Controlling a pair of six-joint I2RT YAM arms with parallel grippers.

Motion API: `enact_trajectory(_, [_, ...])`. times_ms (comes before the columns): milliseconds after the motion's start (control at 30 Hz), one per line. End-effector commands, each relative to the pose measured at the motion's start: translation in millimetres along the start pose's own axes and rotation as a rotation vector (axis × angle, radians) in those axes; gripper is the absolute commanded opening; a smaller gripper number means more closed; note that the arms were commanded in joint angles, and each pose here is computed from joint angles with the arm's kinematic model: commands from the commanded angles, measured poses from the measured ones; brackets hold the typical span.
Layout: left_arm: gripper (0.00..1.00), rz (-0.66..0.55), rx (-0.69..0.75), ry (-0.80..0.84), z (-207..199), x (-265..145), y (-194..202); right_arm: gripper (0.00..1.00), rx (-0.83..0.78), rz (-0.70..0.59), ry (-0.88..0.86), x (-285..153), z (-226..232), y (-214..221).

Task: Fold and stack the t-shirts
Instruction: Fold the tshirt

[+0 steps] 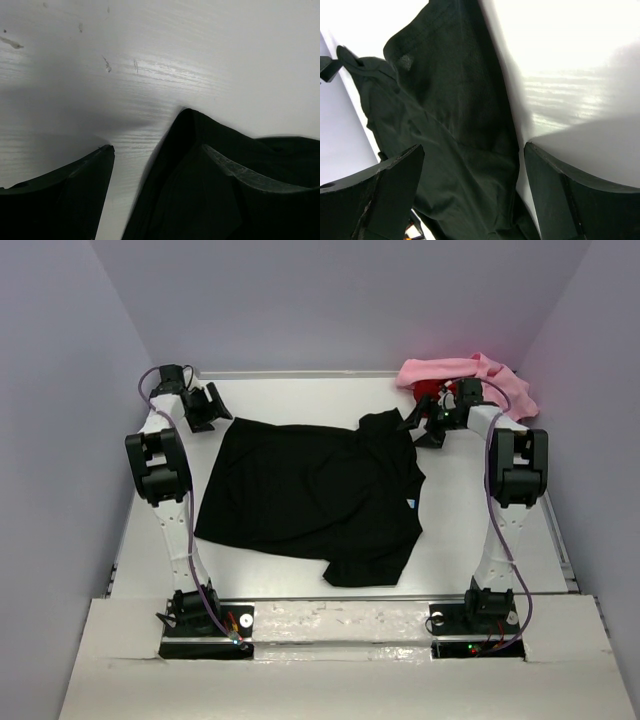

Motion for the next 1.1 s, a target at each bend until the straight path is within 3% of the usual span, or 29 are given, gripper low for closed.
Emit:
enact_trajectory(0, [0.82,0.006,-0.025,0.074,-9.4,5.0,-3.4,0.86,-0.015,-0.02,-0.018,6.4,0.2,-12.6])
enact_trajectory(233, [0.81,0.062,-0.047,0.183,-27.3,24.1,11.2,0.86,-0.022,-0.001,-0.016,18.1,6.2,-5.9])
enact_trajectory(433, [0.74,0.157,-0.018,0.196,-39.1,42.7,35.9,0.82,-0.024,0.011,-0.016,25.8,10.3,-2.3])
enact_trajectory(533, [0.69,0.172,-0.021,0.208,-41.3,46.9,42.2,0.69,-0.027,0.016,-0.019,28.7,14.1,-1.1])
enact_trajectory(567, [0.66,0.173,-0.021,0.215,-42.2,47.3,42.4,0.62,-0.027,0.015,-0.02,28.6,14.6,-1.5])
enact_trajectory(600, [0.61,0.18,-0.023,0.222,-42.4,48.2,44.2,0.47,-0.021,0.016,-0.019,29.2,14.4,-1.6])
enact_trajectory(633, [0.52,0.185,-0.021,0.236,-43.3,50.2,45.0,0.41,-0.018,0.017,-0.016,29.6,13.9,-1.8])
enact_trajectory(733, [0.39,0.203,-0.018,0.23,-40.8,52.8,47.0,0.39,-0.013,0.02,-0.013,30.9,12.9,-2.5])
enact_trajectory(767, [0.36,0.207,-0.017,0.228,-40.2,53.2,47.4,0.32,-0.013,0.02,-0.011,31.2,12.4,-2.6])
enact_trajectory(800, [0.28,0.207,-0.014,0.222,-39.3,53.5,46.8,0.18,-0.015,0.017,-0.011,30.8,13.3,-3.8])
enact_trajectory(833, [0.2,0.203,-0.009,0.217,-38.7,53.3,45.4,0.11,-0.015,0.017,-0.005,30.7,12.7,-4.2])
enact_trajectory(867, [0.0,0.201,-0.006,0.201,-36.0,52.5,44.6,0.08,-0.016,0.015,0.002,30.8,12.3,-5.9])
enact_trajectory(900, [0.0,0.198,-0.003,0.191,-35.1,51.5,43.6,0.0,-0.018,0.015,0.004,30.2,12.7,-6.3])
enact_trajectory(1067, [0.0,0.097,-0.006,0.135,-26.3,31.3,23.8,0.0,-0.052,-0.021,0.016,20.4,23.0,-16.6])
Point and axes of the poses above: each gripper's point midway between its finger pads, its own x axis out along the fingers, its own z axis along the line the jaws close on, y = z × x, the point moved 1 cm from there along -x, back along the fingers, and after that the axes turned 4 degrees about x, right-handed, at the moved point
